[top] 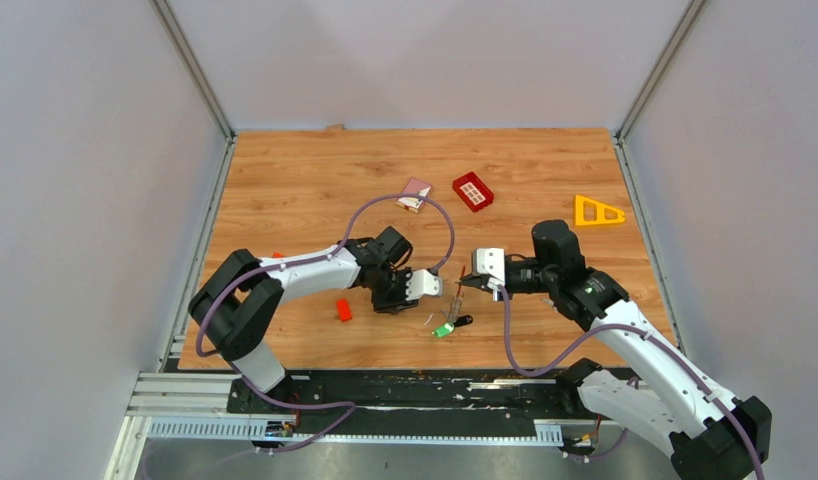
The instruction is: Put the keys on the keyring
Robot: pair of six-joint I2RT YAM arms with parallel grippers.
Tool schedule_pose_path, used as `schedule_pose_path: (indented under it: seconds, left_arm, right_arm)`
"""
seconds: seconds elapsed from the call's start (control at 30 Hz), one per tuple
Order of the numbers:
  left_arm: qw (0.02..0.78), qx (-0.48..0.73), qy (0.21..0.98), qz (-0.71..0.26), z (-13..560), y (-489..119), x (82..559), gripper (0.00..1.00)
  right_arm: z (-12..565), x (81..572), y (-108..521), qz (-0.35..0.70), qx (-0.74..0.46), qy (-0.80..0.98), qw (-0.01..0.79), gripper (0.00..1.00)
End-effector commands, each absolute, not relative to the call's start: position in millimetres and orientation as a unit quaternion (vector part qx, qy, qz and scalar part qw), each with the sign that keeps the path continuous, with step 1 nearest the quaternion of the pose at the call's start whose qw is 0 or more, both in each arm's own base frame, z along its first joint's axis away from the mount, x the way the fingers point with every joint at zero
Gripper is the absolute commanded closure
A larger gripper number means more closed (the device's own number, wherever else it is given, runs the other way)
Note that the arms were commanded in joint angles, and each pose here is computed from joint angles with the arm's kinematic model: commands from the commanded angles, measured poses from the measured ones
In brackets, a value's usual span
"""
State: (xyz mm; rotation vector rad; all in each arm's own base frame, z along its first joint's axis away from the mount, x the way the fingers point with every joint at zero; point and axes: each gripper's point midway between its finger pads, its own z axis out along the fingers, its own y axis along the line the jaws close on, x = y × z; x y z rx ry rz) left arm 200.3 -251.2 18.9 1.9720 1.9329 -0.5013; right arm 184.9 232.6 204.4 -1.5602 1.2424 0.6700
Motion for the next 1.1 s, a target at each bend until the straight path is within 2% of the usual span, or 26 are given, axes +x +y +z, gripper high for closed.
schedule_pose_path:
  seconds: [0.0, 0.4, 0.77, 1.07]
  left_arm:
    - [0.184, 0.676, 0.692, -0.173, 26, -264, 211, 0.58]
    - [0.167, 0.651, 0.713, -0.199, 26, -275, 208, 0.72]
    - [0.151, 0.653, 0.705, -0.231, 35, -280, 198, 1.0]
    - [0.181, 0.673, 0.675, -0.241, 54, -279, 192, 1.0]
  right_arm:
    - [213, 185, 235, 0.275, -0.647, 0.5, 0.506, 1.0]
    - [213, 186, 234, 0.273, -0.647, 0.5, 0.507, 1.0]
    - [212, 186, 234, 0.272, -0.647, 0.501, 0.506, 1.0]
    - [212, 186, 234, 0.272, -0.648, 0.5, 0.506, 1.0]
